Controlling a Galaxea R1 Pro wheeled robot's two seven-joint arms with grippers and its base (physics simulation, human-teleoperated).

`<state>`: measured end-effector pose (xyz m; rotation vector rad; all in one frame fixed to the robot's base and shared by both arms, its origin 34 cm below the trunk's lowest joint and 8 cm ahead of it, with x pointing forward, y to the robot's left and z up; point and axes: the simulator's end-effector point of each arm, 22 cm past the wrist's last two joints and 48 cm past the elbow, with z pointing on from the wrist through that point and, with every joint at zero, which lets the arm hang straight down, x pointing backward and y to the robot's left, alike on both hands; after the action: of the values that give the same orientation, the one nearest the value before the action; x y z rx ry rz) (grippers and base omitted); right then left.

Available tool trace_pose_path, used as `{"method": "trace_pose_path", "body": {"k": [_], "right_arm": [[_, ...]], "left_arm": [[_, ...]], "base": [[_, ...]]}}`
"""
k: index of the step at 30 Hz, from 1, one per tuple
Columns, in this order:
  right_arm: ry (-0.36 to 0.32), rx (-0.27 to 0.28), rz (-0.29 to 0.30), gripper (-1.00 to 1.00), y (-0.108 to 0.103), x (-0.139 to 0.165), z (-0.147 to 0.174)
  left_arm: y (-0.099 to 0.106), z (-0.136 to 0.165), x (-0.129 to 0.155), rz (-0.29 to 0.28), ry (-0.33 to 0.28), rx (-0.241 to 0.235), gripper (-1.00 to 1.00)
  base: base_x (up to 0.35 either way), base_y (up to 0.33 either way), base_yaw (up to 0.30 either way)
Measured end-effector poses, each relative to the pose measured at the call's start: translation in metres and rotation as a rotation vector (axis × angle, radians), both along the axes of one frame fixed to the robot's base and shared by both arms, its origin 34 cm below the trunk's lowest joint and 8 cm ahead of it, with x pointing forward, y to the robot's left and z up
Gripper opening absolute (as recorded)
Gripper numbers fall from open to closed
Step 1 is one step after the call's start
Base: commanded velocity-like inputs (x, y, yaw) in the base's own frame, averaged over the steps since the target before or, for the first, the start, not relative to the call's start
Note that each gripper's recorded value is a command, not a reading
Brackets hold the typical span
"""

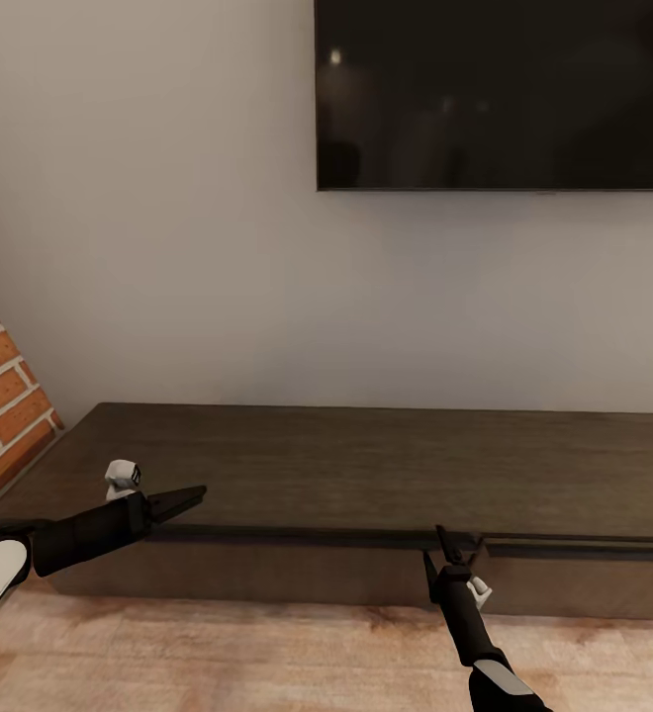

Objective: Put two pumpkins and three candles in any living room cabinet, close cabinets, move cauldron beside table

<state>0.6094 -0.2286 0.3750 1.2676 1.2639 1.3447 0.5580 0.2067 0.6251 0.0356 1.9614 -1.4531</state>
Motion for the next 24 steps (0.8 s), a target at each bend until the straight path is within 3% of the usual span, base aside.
{"method": "trace_pose_path", "body": {"k": [24], "right_arm": [[0.002,-0.035,-0.015,1.00,-0.0036,0.0000,-0.0014]], "left_arm": [[0.0001,0.0000,0.0000,0.000,0.000,-0.001,1.00]], "base": [[-0.031,0.000,0.000]]}}
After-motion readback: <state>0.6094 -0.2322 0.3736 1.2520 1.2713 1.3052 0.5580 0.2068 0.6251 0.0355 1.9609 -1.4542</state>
